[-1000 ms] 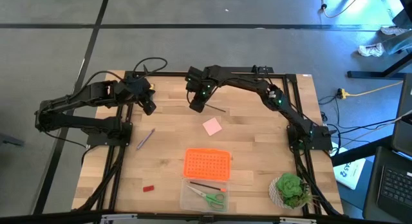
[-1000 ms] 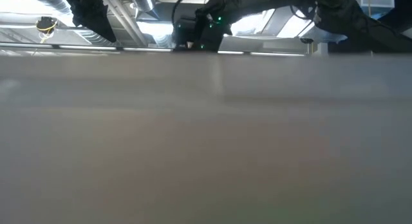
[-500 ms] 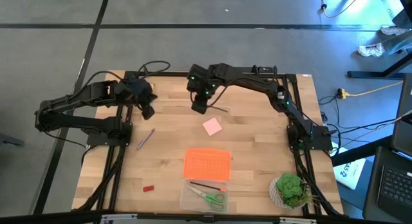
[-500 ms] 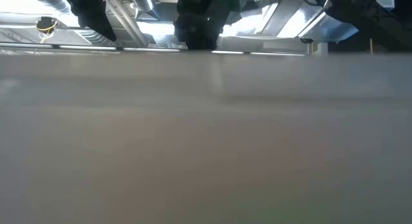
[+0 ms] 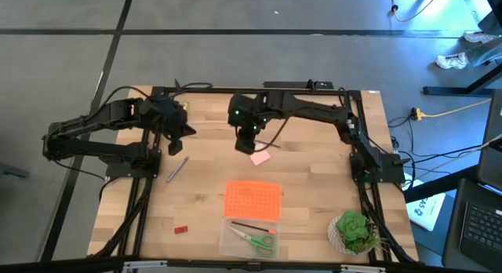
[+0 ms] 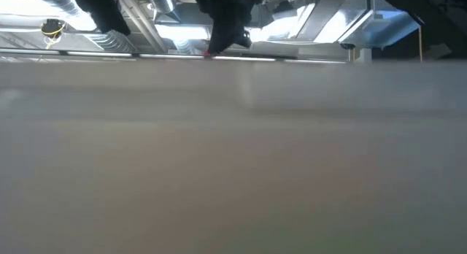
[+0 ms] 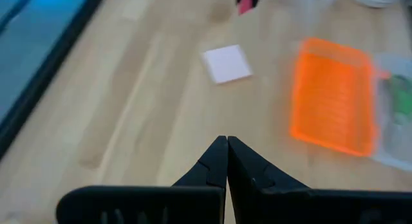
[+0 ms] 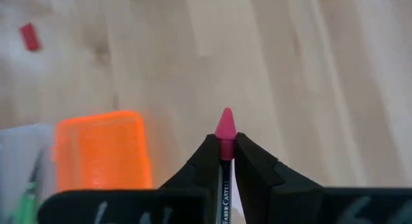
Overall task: Pack school essentials
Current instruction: Put the dark blue pencil into the orange supply box
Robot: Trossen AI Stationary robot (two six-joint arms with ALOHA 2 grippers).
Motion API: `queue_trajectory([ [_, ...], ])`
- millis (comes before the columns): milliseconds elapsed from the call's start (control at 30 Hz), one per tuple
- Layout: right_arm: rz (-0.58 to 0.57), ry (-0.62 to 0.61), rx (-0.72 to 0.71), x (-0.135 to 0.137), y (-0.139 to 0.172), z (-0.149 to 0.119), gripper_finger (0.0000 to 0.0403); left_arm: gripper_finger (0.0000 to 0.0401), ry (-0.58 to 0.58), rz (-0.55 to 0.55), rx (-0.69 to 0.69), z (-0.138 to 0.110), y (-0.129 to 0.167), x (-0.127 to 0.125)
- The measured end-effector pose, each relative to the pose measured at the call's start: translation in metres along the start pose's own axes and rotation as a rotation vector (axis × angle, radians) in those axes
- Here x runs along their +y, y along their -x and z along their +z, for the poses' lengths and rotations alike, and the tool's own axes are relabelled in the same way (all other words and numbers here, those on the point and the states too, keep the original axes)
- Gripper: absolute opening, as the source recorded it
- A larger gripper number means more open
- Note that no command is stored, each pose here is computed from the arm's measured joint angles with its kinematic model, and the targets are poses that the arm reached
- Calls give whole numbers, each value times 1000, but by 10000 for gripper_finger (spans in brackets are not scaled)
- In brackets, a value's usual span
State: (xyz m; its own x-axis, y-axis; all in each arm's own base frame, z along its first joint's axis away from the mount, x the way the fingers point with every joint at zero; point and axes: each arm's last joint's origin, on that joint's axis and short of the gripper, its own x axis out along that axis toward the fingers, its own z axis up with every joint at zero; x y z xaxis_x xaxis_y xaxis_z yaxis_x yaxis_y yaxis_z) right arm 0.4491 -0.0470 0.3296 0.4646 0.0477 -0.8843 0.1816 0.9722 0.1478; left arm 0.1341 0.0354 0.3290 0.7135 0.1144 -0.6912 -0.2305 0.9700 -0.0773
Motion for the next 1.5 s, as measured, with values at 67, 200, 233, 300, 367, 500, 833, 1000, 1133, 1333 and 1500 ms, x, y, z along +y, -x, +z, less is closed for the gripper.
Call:
queue_trajectory([
  [67, 9, -29, 4, 9, -1, -1, 39, 0, -36, -68, -6, 1, 0, -2],
  [200, 36, -111, 15, 30, -2, -5, 39, 0, -92, -163, -14, 1, 0, -5],
  [233, 39, -124, 18, 36, -3, -7, 39, 0, -109, -177, -15, 1, 0, -6],
  [300, 53, -143, 26, 50, -3, -10, 39, 0, -143, -201, -17, 1, 0, -7],
  [367, 67, -171, 34, 62, -4, -13, 39, 0, -170, -218, -19, 1, 0, -9],
  [500, 83, -194, 43, 80, -4, -18, 39, 0, -215, -261, -21, 0, 1, -13],
  [833, 92, -146, 47, 91, -5, -21, 39, 0, -174, -374, -11, 0, 1, -26],
  [1000, 95, -88, 40, 92, -5, -21, 39, 0, -106, -421, -79, 8, 3, -35],
  [1133, 102, -63, 41, 98, -5, -23, 39, 0, -120, -422, -159, 15, 5, -43],
  [1333, 105, -94, 47, 110, -4, -27, 39, 0, -136, -419, -222, 19, 7, -52],
  [1500, 126, -109, 32, 123, -5, -30, 39, 0, -167, -468, -211, 17, 9, -61],
])
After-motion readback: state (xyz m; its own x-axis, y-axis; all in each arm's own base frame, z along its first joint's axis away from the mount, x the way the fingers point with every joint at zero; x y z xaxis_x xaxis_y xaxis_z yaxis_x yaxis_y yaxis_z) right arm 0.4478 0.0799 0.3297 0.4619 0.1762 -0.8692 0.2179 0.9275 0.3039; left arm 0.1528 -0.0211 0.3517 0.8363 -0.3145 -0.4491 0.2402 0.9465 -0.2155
